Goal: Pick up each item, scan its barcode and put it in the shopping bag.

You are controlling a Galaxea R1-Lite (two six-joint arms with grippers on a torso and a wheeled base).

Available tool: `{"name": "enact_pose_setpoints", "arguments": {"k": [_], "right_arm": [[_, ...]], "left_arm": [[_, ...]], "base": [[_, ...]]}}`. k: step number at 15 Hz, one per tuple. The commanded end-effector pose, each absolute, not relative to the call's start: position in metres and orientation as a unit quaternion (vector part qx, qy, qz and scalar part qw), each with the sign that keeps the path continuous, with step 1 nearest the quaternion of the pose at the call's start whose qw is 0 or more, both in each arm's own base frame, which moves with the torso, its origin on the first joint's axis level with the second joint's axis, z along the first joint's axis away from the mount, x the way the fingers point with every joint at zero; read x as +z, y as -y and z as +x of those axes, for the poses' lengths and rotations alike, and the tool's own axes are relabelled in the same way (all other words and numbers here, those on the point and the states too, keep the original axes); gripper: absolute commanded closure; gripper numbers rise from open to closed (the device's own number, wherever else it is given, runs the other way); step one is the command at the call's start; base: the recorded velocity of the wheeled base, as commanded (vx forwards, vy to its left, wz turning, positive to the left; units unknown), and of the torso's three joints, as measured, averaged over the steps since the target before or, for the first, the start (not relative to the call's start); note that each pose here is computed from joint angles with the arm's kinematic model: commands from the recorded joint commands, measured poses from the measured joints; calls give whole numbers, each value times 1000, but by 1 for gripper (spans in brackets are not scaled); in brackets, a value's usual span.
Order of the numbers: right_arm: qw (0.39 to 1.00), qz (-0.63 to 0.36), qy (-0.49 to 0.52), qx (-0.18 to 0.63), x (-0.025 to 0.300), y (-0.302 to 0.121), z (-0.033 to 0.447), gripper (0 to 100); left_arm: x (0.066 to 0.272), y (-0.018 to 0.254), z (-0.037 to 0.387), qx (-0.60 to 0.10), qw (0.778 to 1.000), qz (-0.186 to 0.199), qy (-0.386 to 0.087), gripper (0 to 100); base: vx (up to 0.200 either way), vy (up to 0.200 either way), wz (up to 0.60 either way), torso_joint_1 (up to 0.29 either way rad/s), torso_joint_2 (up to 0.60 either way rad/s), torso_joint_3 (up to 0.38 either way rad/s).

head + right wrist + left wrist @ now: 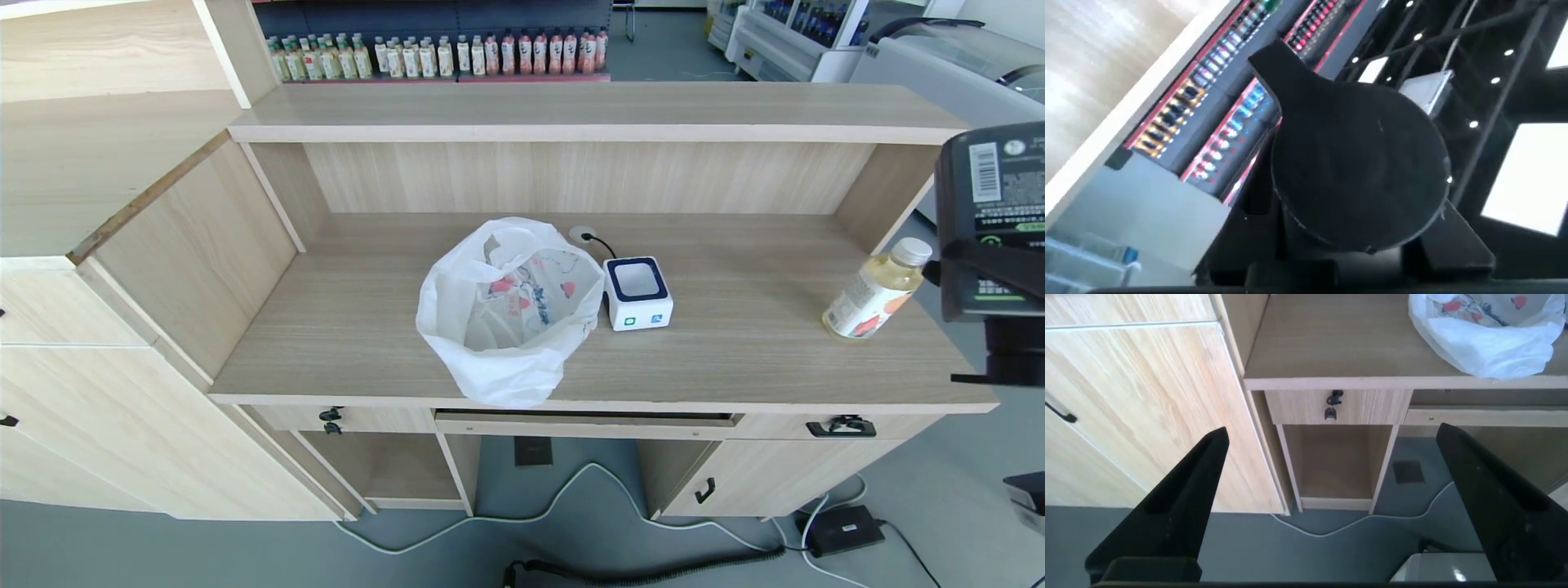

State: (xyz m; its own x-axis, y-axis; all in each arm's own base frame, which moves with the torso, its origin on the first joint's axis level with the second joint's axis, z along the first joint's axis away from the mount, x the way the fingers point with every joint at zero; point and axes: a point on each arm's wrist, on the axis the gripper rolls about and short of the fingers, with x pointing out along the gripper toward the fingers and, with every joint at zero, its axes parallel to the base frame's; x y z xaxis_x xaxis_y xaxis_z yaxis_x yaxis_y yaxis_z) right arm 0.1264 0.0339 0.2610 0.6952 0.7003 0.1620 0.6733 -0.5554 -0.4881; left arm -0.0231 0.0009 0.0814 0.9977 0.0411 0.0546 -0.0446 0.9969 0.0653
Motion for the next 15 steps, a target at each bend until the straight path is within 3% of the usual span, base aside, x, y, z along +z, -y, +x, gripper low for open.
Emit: {"name": "enact_pose_setpoints", "arguments": {"k": [1, 2, 5, 9, 15], "right_arm": [[215, -853, 473, 54, 251, -62, 130, 100], [188, -824, 529, 80, 246, -91, 143, 100], [191, -771, 602, 77, 237, -130, 146, 100], [225, -756, 611, 67, 230, -138, 152, 100], [242, -722, 635, 131, 216, -170, 157, 100]], "left_arm": [[81, -1, -23, 22, 999, 33, 27, 0], [81, -1, -23, 22, 999, 33, 27, 0], [81, -1, -23, 22, 999, 33, 27, 0], [81, -1, -23, 22, 999, 33, 27, 0], [81, -1, -23, 22, 999, 33, 27, 0]], "base": [[0, 0, 0, 0, 0, 0], [0, 0, 0, 0, 0, 0], [0, 0, 0, 0, 0, 0], [0, 0, 0, 0, 0, 0], [0, 0, 0, 0, 0, 0]]}}
